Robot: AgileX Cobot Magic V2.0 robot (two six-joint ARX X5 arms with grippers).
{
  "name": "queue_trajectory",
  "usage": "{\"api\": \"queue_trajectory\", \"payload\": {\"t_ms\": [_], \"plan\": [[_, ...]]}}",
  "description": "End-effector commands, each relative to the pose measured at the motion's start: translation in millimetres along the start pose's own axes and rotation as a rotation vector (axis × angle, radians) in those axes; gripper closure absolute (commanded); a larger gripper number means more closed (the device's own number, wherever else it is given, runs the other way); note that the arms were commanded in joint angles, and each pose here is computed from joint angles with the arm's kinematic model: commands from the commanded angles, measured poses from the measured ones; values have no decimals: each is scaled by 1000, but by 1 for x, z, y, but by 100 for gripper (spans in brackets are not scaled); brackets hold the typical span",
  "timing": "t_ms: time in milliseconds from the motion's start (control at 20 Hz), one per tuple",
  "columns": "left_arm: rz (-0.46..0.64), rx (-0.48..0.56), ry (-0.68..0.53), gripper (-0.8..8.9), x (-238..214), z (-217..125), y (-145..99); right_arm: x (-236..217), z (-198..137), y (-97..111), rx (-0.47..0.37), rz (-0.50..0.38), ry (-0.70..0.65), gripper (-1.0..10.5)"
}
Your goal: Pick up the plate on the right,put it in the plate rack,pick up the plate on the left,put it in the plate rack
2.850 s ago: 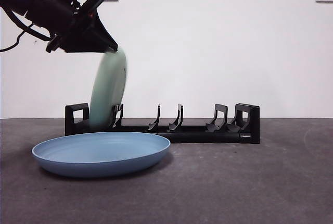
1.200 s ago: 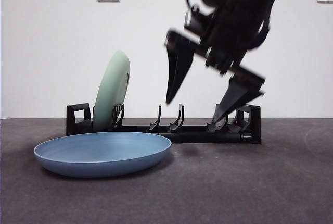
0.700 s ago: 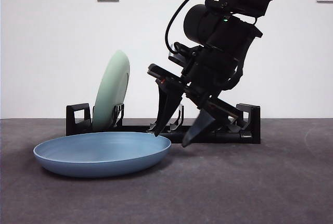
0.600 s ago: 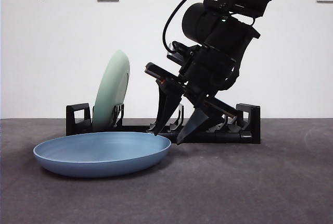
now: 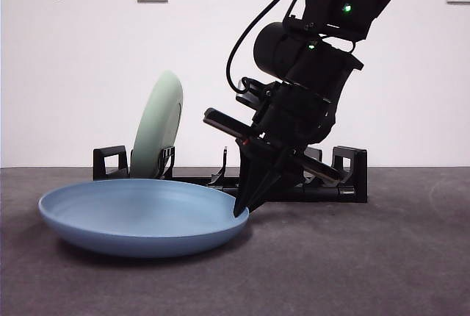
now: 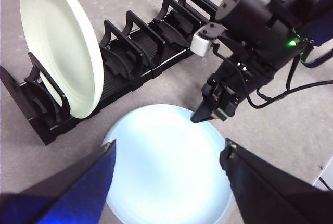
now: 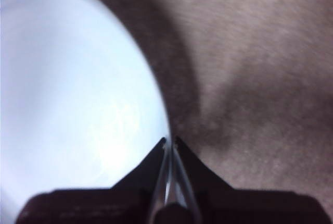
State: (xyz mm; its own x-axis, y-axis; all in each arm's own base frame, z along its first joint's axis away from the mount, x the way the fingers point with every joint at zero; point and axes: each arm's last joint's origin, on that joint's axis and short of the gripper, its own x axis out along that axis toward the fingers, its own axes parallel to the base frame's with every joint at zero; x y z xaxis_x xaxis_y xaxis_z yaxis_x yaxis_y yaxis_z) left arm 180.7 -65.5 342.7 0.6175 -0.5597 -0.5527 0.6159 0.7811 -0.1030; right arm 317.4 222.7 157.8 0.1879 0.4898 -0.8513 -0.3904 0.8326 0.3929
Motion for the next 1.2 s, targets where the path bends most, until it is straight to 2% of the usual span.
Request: {"api": "queue_trajectory", "payload": {"t_ms": [50, 150, 250, 350, 450, 650, 800, 1000, 1100, 1150, 1200], "plan": [[-12, 54, 7, 468, 1, 0, -3, -3, -2, 0, 26, -5, 15, 963], [-54, 131, 33, 467, 7, -1, -12, -18, -3, 4, 29, -15, 21, 963], [-89, 252, 67, 467, 14, -2, -26, -38, -5, 10, 35, -59, 0, 963], [-136, 436, 99, 467, 23, -4, -47, -68, -7, 15, 35, -98, -44, 963], [-141, 601, 125, 467, 30, -6, -69, -101, -10, 17, 45, -95, -89, 963], [-117, 854, 228, 468, 49, -18, -106, -152, -19, 10, 89, -106, -157, 963], [-128, 961, 294, 469, 69, -28, -130, -172, -26, 2, 122, -124, -158, 963], [-23, 1075, 334, 469, 100, -36, -150, -180, -33, 0, 117, -136, -129, 963], [-15, 1098, 344, 474, 111, -39, -155, -181, -34, 0, 113, -136, -127, 963], [-19, 1103, 352, 504, 114, -41, -156, -182, -35, 1, 108, -136, -124, 963], [-20, 1105, 355, 585, 114, -42, -156, -182, -35, 1, 105, -138, -120, 963]]}}
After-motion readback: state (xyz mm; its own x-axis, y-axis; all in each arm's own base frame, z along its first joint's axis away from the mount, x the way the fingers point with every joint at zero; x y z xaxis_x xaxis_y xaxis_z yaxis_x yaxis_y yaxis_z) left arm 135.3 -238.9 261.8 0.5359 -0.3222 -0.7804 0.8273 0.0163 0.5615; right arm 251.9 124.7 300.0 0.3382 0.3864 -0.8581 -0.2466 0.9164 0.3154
